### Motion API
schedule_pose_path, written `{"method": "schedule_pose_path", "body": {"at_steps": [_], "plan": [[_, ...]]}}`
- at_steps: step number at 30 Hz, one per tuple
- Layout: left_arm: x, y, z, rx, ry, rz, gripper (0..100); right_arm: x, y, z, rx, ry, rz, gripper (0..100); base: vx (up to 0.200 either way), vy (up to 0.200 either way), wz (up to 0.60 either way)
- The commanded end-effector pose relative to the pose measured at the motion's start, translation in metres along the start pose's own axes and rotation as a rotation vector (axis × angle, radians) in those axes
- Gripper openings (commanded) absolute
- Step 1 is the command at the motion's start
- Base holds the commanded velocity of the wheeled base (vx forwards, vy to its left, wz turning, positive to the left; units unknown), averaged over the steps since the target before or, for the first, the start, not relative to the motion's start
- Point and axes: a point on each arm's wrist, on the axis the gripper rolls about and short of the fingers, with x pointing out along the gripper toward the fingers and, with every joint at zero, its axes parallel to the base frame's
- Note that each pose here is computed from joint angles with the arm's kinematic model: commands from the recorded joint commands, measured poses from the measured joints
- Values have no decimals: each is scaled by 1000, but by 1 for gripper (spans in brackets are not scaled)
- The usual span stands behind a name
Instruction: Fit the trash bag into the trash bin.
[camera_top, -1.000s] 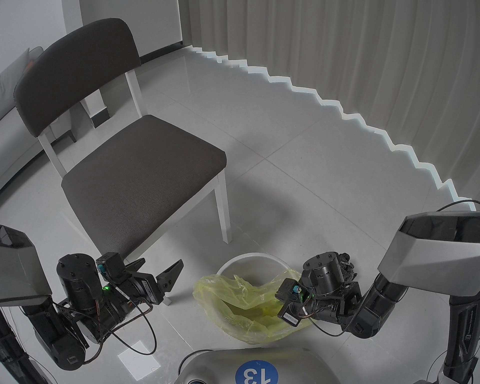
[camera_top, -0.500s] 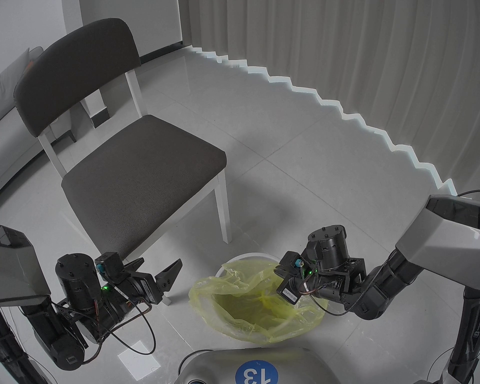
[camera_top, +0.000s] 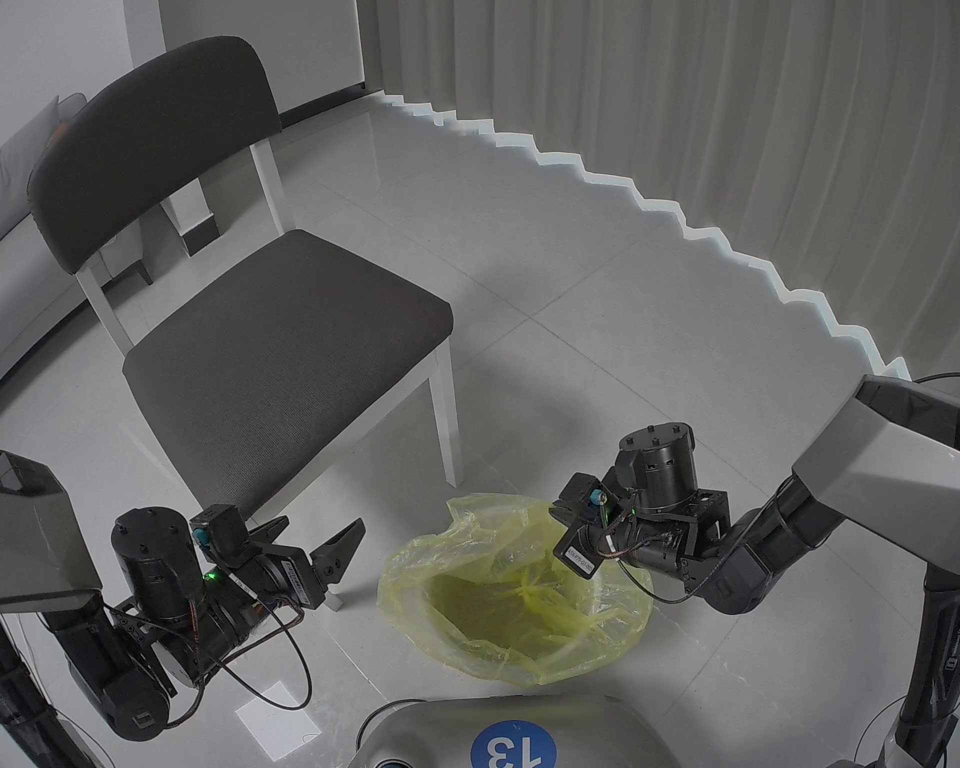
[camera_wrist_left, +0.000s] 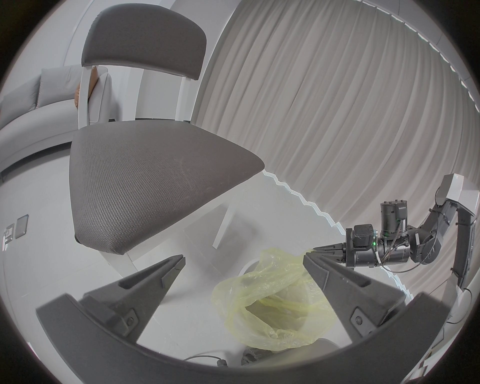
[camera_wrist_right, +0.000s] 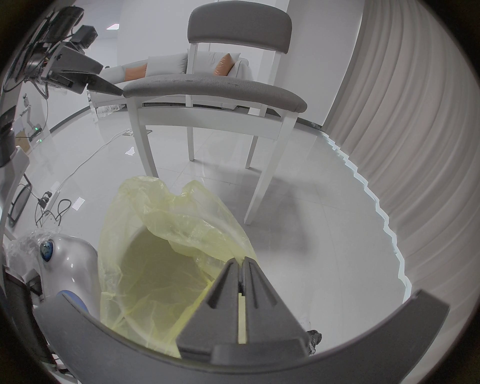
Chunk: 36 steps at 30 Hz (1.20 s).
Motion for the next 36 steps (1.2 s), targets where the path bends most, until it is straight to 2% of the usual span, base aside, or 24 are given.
{"method": "schedule_pose_path", "body": {"at_steps": [1, 18, 30, 36], "plan": [[0, 0, 1, -1, -8, -3, 100, 6, -4, -1, -3, -3, -12, 0, 0, 0, 0], [-2, 1, 0, -1, -6, 5, 100, 29, -17, 3, -19, -33, -55, 0, 0, 0, 0], [-3, 1, -1, -1, -1, 4, 100, 33, -40, 8, -30, -58, -113, 0, 0, 0, 0], [-3, 1, -1, -1, -1, 6, 100, 35, -42, 10, -30, -41, -105, 0, 0, 0, 0]]}}
